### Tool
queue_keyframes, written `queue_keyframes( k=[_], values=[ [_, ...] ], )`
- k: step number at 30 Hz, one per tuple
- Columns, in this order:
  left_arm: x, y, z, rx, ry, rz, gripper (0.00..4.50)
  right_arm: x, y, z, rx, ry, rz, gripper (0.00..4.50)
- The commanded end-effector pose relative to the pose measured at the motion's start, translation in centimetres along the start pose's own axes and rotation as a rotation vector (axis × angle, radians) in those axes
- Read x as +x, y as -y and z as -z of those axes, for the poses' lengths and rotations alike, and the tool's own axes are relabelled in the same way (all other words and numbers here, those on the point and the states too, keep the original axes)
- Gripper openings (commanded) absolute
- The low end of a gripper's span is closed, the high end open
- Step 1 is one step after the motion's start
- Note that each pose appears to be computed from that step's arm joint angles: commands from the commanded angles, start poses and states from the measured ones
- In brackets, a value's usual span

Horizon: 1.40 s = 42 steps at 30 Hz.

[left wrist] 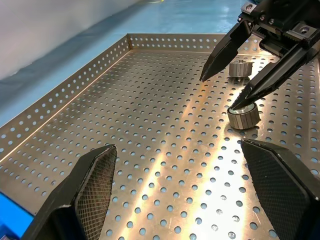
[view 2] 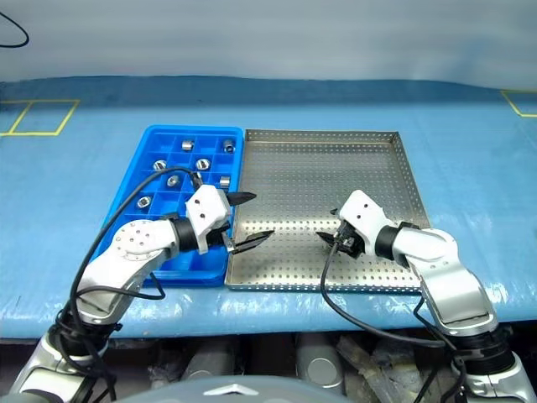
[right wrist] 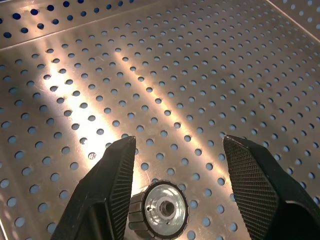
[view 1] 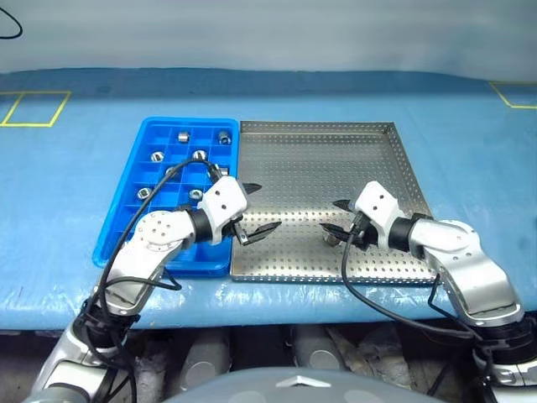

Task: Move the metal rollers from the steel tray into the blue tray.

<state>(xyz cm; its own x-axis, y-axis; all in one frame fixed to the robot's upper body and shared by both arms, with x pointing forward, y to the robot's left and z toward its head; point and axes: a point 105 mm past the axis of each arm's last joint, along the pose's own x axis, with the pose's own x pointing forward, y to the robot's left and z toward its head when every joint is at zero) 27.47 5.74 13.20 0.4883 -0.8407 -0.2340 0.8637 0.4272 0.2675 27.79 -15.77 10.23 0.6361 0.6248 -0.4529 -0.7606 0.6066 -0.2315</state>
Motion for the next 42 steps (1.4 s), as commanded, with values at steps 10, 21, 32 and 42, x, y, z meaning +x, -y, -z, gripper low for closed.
queue_keyframes(
  k=[10, 21, 32, 42],
  values=[
    [-0.2, 0.5, -0.8, 0.021, 0.041, 0.007, 4.34, 0.2, -0.2, 2.4, 0.125, -0.043, 0.021, 2.92],
    [-0.2, 0.7, -0.7, 0.023, 0.035, 0.011, 4.34, 0.3, 0.3, 3.9, 0.164, -0.084, 0.057, 2.92],
    [-0.3, 0.7, -0.7, 0.028, 0.033, 0.01, 4.34, 0.7, 0.1, 4.4, 0.198, -0.092, 0.058, 2.54],
    [-0.7, 0.5, -0.6, 0.017, 0.026, -0.008, 4.34, 1.1, 0.3, 2.6, 0.16, -0.029, 0.064, 1.85]
  ],
)
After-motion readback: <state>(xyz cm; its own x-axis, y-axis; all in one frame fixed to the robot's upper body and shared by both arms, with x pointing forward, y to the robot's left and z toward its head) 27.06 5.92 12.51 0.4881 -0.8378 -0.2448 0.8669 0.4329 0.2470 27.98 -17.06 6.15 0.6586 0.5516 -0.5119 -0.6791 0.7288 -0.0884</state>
